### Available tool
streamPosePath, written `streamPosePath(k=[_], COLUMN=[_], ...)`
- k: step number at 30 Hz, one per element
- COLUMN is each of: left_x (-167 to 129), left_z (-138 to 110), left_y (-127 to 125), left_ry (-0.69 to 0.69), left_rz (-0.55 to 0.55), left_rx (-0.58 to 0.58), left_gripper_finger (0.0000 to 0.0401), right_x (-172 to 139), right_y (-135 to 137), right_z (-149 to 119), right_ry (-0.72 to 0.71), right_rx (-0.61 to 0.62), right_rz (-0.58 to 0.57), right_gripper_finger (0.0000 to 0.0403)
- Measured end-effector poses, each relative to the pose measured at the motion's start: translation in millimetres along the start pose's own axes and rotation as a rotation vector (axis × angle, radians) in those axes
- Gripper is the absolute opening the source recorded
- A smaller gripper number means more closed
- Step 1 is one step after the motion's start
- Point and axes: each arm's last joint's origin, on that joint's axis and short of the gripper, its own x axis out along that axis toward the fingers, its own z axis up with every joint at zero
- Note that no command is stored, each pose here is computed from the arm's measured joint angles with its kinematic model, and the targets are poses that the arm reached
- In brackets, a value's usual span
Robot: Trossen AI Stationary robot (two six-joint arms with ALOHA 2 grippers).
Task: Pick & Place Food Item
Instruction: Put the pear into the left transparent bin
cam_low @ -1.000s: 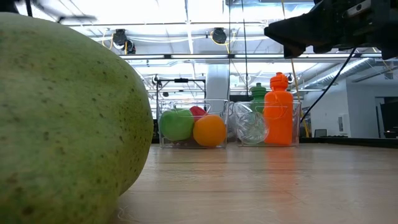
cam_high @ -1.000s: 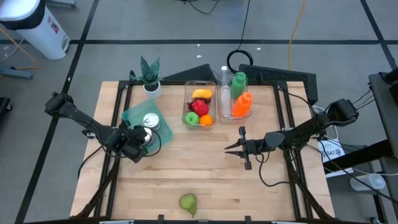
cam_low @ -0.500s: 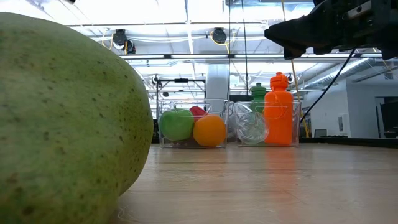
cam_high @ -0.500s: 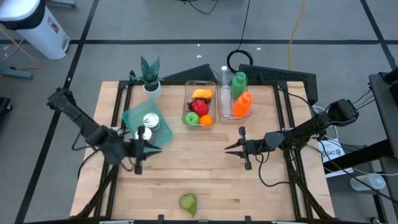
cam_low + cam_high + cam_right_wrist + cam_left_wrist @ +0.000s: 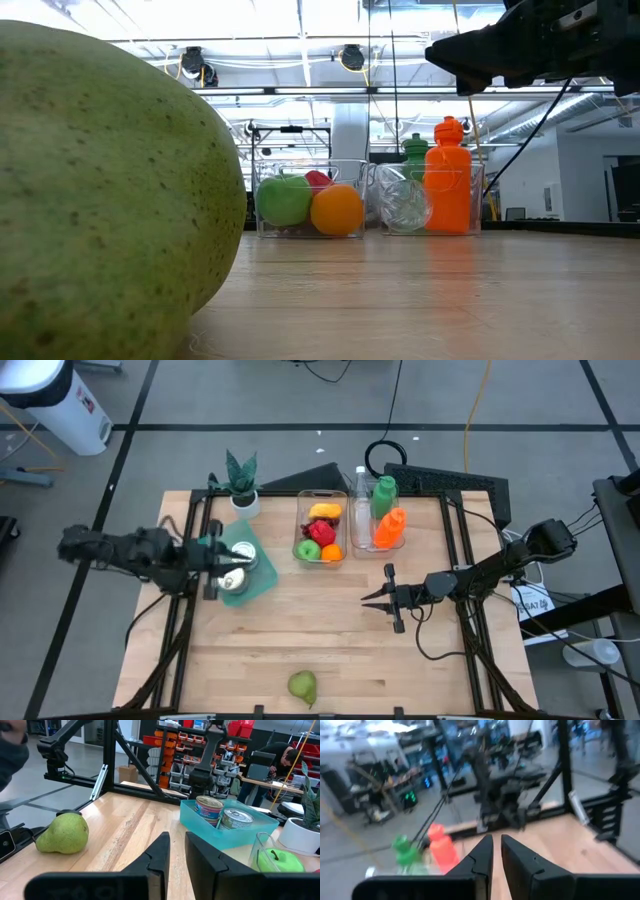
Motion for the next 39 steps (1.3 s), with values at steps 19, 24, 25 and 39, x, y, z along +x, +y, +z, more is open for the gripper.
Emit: streamPosePath(k=[19,24,25,39], left_x=[-17,-33,-36,-46], left_z=[-128,-130,-130,-129], left_y=[20,12,10,2], left_ry=[-0.103,-0.082,-0.081,-0.092], left_rz=[0.026,0.003,-0.001,0.016], left_rx=[-0.159,-0.149,-0.147,-0.289], left_gripper_finger=[0.0051,0.0051,0.0051,0.0051], right_x=[0,0,0,0], right_y=[0,0,0,0], right_z=[-2,-2,-2,-2], right_ry=[0.016,0.016,0.016,0.015], right_rx=[0.012,0.012,0.012,-0.012], right_rz=[0.002,0.002,0.002,0.001], right_gripper_finger=[0.0047,0.0047,0.0047,0.0047])
